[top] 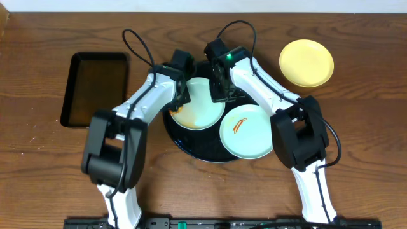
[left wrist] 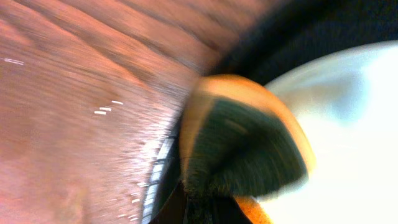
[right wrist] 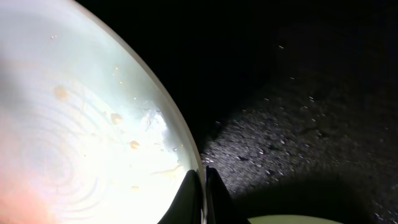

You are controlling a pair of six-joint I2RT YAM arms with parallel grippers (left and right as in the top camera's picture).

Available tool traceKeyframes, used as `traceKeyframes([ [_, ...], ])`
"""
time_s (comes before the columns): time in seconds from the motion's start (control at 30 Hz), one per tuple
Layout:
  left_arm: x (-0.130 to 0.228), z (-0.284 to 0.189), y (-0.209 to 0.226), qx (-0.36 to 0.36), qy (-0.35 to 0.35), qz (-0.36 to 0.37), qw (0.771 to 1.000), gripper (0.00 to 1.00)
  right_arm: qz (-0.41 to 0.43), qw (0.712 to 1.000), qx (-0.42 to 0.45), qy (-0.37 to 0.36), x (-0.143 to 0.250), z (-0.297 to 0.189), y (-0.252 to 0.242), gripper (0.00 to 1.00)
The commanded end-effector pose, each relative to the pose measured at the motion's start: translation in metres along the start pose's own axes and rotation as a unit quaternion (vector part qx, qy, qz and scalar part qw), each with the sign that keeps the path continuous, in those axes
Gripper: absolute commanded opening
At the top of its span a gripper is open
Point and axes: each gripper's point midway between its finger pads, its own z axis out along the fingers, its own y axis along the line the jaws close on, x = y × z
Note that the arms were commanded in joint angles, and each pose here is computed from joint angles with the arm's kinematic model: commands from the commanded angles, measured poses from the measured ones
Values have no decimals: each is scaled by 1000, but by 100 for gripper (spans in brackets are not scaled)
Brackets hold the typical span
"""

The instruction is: Clean dirty plates on tray and stack at the side

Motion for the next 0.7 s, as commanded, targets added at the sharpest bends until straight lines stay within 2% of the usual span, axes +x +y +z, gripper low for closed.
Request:
traceKeyframes([
  [0.0,-27,-34,29,-32,-64,-20,997,7,21,999,38,-31,-12,-17,-22,1],
  [0.17,-24,-60,19,22,-62,-25,998,8,21,998,35,-37,-15,-17,-21,1],
  [0.4,5,-69,-2,97,11,-16,995,8,10,998,28,-57,-28,-29,-22,1],
  [0.57,18,-69,-1,113,50,-19,992,7,-14,995,24,-92,-46,-64,-26,1],
  [0.67,13,-71,2,138,59,-34,988,8,-31,993,18,-115,-52,-90,-24,1],
])
